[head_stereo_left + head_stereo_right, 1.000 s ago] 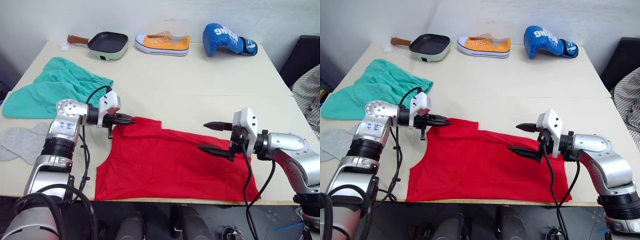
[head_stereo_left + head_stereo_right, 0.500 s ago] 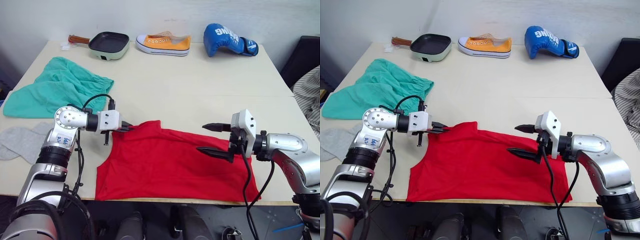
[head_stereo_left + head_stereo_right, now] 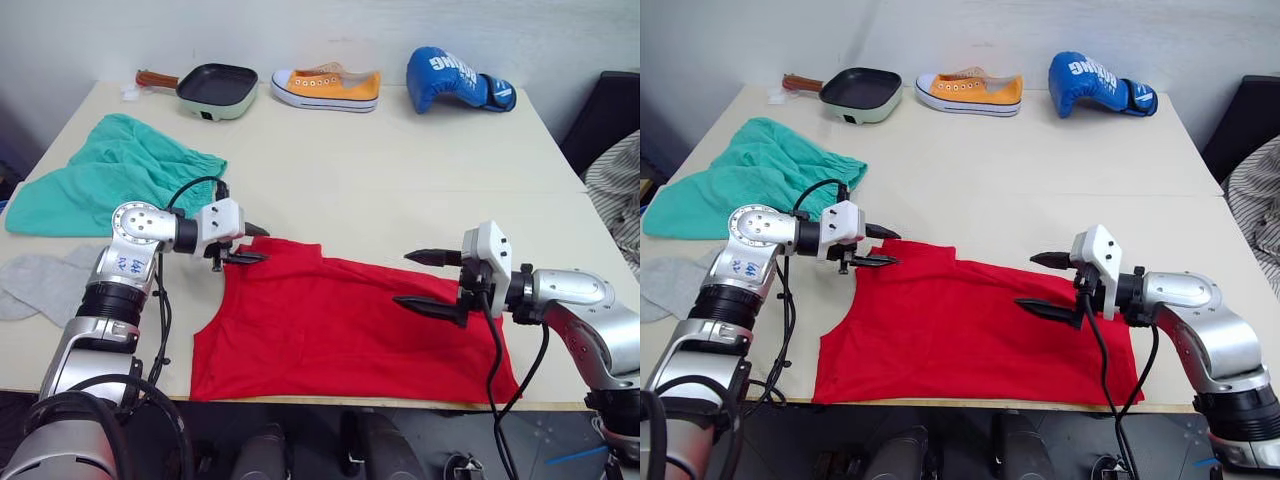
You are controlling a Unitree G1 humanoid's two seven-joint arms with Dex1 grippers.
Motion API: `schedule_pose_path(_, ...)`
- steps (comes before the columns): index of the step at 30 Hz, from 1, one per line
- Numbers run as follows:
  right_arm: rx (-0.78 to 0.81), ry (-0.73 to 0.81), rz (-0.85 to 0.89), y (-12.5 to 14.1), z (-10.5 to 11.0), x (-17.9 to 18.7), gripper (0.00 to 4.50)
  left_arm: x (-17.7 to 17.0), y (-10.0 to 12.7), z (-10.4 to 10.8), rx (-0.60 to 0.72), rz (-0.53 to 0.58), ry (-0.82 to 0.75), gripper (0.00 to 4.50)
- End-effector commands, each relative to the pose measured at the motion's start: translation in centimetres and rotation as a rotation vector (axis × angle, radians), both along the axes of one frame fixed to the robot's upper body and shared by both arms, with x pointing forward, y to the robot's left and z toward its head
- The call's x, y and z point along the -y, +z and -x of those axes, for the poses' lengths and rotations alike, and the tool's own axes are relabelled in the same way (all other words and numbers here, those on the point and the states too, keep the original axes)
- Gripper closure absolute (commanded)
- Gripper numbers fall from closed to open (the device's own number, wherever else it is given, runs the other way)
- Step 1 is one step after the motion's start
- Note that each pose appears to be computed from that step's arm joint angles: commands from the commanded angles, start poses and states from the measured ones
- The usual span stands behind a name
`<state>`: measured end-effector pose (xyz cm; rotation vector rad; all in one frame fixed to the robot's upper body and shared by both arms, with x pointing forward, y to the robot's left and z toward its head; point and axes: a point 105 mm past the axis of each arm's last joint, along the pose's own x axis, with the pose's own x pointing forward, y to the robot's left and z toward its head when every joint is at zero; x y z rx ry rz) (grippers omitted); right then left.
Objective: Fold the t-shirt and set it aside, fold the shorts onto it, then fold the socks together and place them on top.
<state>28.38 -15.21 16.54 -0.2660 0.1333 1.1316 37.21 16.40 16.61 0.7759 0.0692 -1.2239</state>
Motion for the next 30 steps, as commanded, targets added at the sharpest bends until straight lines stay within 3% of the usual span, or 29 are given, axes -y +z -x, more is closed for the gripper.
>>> schedule_pose_path(1,0.045,0.010,0.000,0.8,0.3,-0.1,0.00,-0.1,1.1,-0.1,0.015,0.044,-0.005,3.11)
schedule_pose_path(5,0.048,0.012,0.001,0.8,0.3,-0.1,0.00,-0.2,0.8,0.3,-0.012,0.040,-0.023,4.41)
schedule_pose_path(6,0.049,0.013,0.001,0.8,0.3,-0.1,0.00,-0.3,0.7,0.5,-0.022,0.037,-0.032,4.48)
schedule_pose_path(11,0.051,0.013,0.006,0.8,0.3,-0.1,0.00,0.1,0.8,2.2,-0.025,0.041,-0.154,4.48)
schedule_pose_path(15,0.049,0.014,0.011,0.7,0.4,0.0,0.00,0.8,0.4,5.2,0.116,-0.119,-0.366,4.48)
schedule_pose_path(19,0.045,0.014,0.013,0.5,0.4,-0.1,0.00,0.2,-1.9,8.1,0.219,-0.298,-0.544,4.48)
schedule_pose_path(22,0.042,0.016,0.012,0.4,0.3,-0.2,0.00,-1.3,-3.4,8.1,0.212,-0.376,-0.508,4.48)
schedule_pose_path(26,0.040,0.017,0.014,0.2,0.2,-0.2,0.00,-2.4,-3.5,7.3,0.182,-0.367,-0.434,4.48)
schedule_pose_path(30,0.046,0.009,0.010,0.4,0.1,-0.1,0.00,-2.2,-2.1,6.4,0.113,-0.254,-0.334,3.54)
